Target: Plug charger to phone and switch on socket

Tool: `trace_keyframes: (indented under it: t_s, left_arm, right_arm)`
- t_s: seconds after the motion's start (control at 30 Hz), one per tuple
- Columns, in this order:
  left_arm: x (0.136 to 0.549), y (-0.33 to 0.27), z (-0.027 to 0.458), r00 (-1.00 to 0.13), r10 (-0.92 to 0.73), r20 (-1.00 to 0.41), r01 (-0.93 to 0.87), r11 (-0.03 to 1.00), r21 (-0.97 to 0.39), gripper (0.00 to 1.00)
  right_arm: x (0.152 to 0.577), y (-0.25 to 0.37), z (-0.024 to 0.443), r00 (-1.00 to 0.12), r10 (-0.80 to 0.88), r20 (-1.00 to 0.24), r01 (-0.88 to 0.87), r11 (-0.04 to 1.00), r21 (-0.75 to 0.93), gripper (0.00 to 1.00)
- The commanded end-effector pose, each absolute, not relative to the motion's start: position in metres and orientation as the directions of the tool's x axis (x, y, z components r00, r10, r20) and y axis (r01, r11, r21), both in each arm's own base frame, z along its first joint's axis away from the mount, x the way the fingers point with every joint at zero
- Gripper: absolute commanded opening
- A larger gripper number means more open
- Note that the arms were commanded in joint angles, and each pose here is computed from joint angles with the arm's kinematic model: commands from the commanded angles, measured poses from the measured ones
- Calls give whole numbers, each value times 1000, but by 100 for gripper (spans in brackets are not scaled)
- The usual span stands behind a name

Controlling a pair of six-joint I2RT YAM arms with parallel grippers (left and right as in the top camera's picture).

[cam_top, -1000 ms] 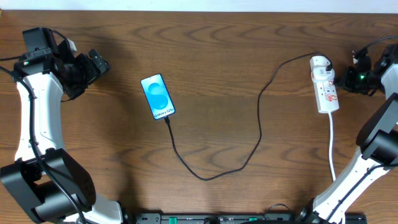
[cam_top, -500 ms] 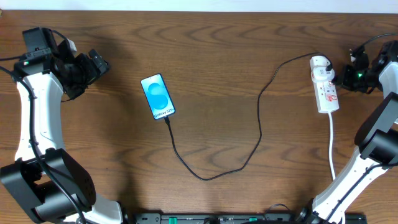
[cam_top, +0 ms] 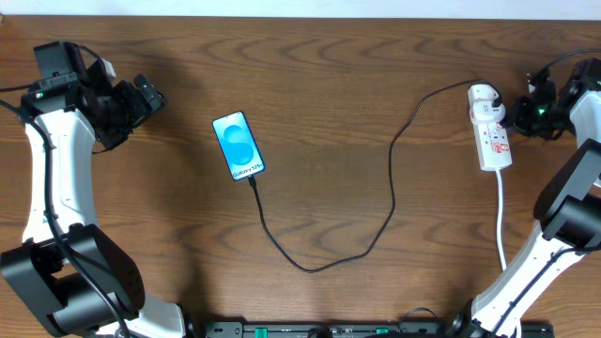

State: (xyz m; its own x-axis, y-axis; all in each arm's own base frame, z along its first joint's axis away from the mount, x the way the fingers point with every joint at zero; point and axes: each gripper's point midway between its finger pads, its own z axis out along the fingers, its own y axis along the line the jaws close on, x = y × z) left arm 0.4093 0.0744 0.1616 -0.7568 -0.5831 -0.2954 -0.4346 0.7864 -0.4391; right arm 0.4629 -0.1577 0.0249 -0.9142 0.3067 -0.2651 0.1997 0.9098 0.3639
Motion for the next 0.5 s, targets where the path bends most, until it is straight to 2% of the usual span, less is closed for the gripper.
trace_keyframes:
  t_s: [0.0, 0.37, 0.47]
  left_arm:
    - [407, 76, 164, -758, -573, -310, -430, 798, -422, 98]
    - [407, 76, 164, -758, -573, -310, -430, 798, -422, 98]
    - [407, 76, 164, -758, -573, -310, -430, 798, -422, 98]
  right_arm:
    - [460, -121, 15, -934, 298, -199, 189, 881, 433, 1]
    - [457, -115, 15, -942, 278, -186, 174, 882, 437, 1]
    - [457, -115, 15, -924, 352, -148, 254, 855, 452, 1]
